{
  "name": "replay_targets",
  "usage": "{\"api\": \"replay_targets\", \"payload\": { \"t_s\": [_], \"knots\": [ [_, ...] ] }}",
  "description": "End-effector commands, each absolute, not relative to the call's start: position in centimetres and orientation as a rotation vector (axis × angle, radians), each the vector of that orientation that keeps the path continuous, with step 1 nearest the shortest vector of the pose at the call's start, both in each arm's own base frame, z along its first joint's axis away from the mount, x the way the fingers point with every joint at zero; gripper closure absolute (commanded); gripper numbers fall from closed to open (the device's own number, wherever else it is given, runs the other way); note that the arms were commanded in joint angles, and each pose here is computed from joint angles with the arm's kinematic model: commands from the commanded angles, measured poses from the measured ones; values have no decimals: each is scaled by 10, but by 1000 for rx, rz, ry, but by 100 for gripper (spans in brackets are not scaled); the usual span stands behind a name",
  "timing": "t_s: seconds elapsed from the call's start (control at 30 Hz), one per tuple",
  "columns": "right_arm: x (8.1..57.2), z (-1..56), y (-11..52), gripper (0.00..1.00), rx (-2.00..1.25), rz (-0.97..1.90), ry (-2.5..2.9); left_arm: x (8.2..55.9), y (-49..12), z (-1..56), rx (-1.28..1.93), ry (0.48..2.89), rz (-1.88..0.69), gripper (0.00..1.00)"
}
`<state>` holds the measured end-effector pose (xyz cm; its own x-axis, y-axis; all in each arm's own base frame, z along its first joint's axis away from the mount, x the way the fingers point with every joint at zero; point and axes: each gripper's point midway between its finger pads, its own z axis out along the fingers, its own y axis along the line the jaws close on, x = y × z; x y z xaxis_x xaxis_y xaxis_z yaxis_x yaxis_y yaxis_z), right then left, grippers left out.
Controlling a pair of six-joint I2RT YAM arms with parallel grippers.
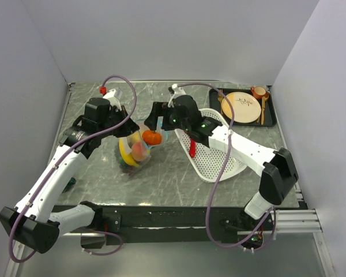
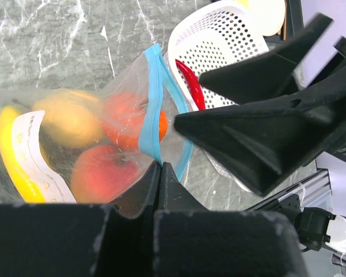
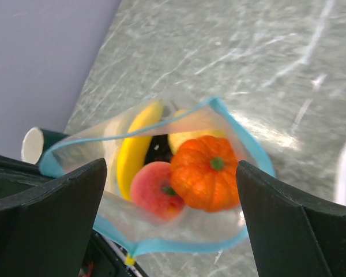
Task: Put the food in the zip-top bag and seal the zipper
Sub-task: Place the fake fruit in the zipper food storage bag, then pick up the fake vegetable from the bin.
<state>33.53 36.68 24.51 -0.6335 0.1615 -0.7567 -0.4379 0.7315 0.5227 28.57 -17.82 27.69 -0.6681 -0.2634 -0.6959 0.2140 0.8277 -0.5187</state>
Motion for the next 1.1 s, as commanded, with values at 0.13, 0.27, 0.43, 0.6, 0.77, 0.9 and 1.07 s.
{"api": "replay_targets", "payload": {
  "t_s": [0.13,0.27,0.43,0.6,0.77,0.9,1.07],
  "knots": [
    [362,193,246,0,162,482,2180,286,-178,299,-20,2086,-757,99],
    [365,166,205,5,241,401,2244,287,-179,297,-15,2095,-760,99],
    [363,115,189,28,210,330,2407,289,-180,296,-19,2096,-760,99],
    [358,84,188,36,196,305,2496,289,-181,294,-29,2105,-762,99],
    [360,62,194,41,201,319,2551,290,-180,296,-34,2105,-757,99],
    [361,56,196,44,197,343,2556,290,-179,293,-37,2116,-748,99],
    [359,44,197,48,182,338,2594,289,-179,292,-44,2115,-752,99]
  ]
}}
